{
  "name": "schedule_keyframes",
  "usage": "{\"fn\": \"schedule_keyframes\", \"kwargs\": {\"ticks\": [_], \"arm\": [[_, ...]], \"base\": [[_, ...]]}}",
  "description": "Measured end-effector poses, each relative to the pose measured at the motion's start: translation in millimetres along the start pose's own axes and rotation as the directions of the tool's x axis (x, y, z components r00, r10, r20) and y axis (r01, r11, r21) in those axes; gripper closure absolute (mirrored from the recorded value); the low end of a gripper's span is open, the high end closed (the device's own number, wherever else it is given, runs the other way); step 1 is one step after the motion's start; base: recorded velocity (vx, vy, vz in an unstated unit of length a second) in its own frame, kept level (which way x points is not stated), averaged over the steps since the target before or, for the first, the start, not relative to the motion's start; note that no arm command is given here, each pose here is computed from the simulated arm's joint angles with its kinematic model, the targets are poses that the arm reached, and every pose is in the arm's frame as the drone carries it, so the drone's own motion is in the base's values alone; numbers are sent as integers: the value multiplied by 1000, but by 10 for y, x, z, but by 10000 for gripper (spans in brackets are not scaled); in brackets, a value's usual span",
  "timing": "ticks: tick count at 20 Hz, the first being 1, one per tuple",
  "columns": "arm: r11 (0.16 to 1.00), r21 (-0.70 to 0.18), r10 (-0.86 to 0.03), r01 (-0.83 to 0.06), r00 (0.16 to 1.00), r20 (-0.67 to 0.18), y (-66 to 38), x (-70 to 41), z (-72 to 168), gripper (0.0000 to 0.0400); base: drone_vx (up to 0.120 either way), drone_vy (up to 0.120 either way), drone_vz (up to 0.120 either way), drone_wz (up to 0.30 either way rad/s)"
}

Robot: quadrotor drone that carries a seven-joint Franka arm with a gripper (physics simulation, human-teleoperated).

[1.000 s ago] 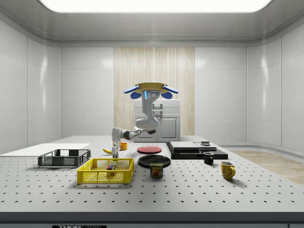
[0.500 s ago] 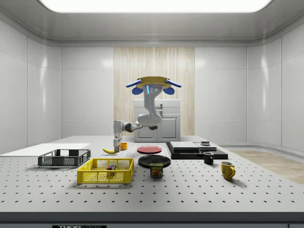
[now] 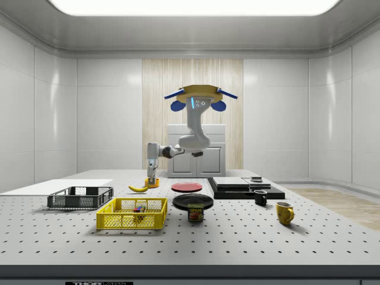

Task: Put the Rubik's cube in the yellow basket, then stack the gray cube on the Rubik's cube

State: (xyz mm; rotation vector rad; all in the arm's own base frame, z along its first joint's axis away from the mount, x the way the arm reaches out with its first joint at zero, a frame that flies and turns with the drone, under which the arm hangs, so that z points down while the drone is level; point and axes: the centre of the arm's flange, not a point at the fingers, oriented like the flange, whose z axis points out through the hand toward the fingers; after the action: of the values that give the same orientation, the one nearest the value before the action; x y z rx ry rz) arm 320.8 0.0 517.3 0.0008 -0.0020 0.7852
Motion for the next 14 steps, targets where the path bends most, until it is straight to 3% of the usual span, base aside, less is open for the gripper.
{"fn": "schedule_keyframes", "kwargs": {"ticks": [14], "arm": [[1000,0,0,0,1000,0,0,0,-6,149]], "base": [[0,120,0,0]]}}
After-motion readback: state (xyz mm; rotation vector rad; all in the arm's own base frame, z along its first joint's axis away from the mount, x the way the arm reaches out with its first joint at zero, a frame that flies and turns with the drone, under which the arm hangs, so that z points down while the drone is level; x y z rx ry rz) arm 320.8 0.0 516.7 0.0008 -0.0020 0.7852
